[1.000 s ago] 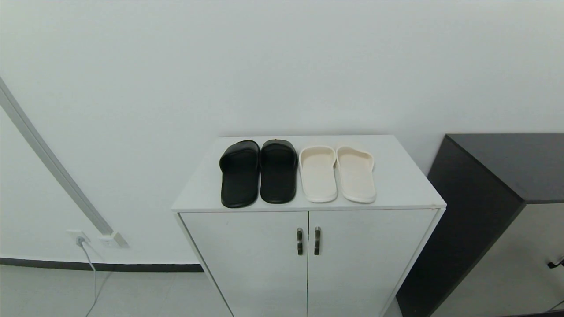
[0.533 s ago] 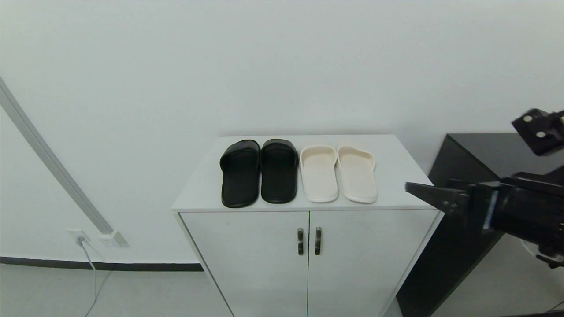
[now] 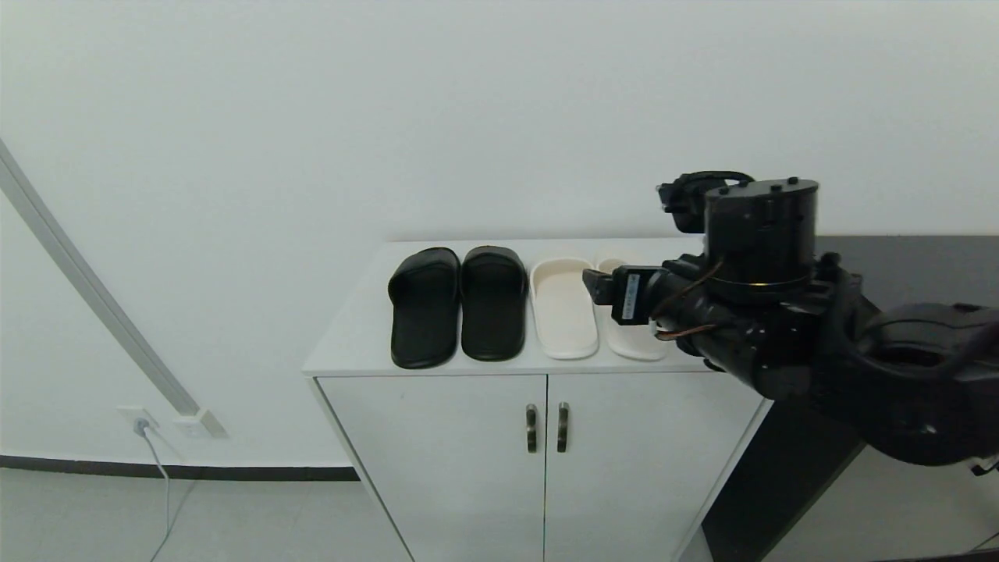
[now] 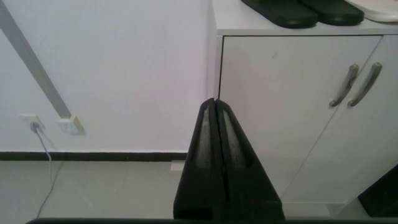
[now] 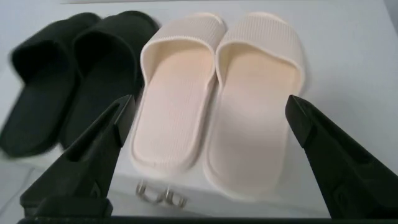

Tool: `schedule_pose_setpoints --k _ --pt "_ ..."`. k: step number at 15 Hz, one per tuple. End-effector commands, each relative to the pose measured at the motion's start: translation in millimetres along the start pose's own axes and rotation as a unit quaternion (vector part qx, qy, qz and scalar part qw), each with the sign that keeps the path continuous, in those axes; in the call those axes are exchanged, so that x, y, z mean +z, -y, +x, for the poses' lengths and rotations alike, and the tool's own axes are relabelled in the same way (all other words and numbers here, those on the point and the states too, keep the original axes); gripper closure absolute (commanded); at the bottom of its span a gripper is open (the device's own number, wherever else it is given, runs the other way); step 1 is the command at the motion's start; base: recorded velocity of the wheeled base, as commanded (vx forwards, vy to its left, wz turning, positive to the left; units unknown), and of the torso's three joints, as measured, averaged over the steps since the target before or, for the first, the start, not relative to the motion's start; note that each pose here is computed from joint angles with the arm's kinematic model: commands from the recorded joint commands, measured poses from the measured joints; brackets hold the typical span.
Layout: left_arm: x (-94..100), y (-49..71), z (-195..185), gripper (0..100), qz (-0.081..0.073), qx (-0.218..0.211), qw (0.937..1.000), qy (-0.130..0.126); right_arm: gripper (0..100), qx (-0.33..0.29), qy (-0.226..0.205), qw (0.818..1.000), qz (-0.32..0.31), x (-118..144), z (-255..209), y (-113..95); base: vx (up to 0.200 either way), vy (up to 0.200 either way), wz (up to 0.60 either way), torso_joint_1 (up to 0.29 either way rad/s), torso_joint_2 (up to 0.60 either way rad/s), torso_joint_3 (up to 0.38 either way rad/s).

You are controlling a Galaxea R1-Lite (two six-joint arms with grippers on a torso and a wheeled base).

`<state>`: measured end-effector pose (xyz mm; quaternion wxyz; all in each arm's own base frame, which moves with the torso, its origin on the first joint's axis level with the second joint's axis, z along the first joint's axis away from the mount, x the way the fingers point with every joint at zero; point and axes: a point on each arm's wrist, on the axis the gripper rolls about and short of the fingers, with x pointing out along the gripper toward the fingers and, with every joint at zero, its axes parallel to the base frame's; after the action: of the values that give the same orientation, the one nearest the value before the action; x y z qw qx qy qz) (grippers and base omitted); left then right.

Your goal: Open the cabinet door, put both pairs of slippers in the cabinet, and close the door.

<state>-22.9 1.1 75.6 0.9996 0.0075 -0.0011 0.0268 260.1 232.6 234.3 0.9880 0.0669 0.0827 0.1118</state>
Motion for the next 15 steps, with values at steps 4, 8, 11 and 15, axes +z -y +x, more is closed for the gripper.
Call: schedule_pose_setpoints --k 4,8,11,15 --pt "0.1 0.1 0.1 100 0.000 -0.002 1.0000 0.000 0 -0.047 -0.027 0.998 -0.035 -22.5 41.5 -17.5 0.000 0.000 0.00 0.000 0.00 0.000" --pt "0.1 0.1 0.1 100 0.000 -0.002 1.0000 0.000 0 -0.055 -0.029 0.997 -0.036 -31.0 63.6 -23.1 0.000 0.000 0.00 0.000 0.00 0.000" --pt "0.1 0.1 0.1 100 0.000 -0.002 1.0000 0.000 0 -0.068 -0.024 0.997 -0.031 -33.9 85.2 -20.7 0.000 0.000 0.00 0.000 0.00 0.000" --pt "0.1 0.1 0.1 100 0.000 -0.002 1.0000 0.000 0 -0.084 -0.013 0.996 -0.024 -34.8 112.8 -15.2 0.000 0.000 0.00 0.000 0.00 0.000"
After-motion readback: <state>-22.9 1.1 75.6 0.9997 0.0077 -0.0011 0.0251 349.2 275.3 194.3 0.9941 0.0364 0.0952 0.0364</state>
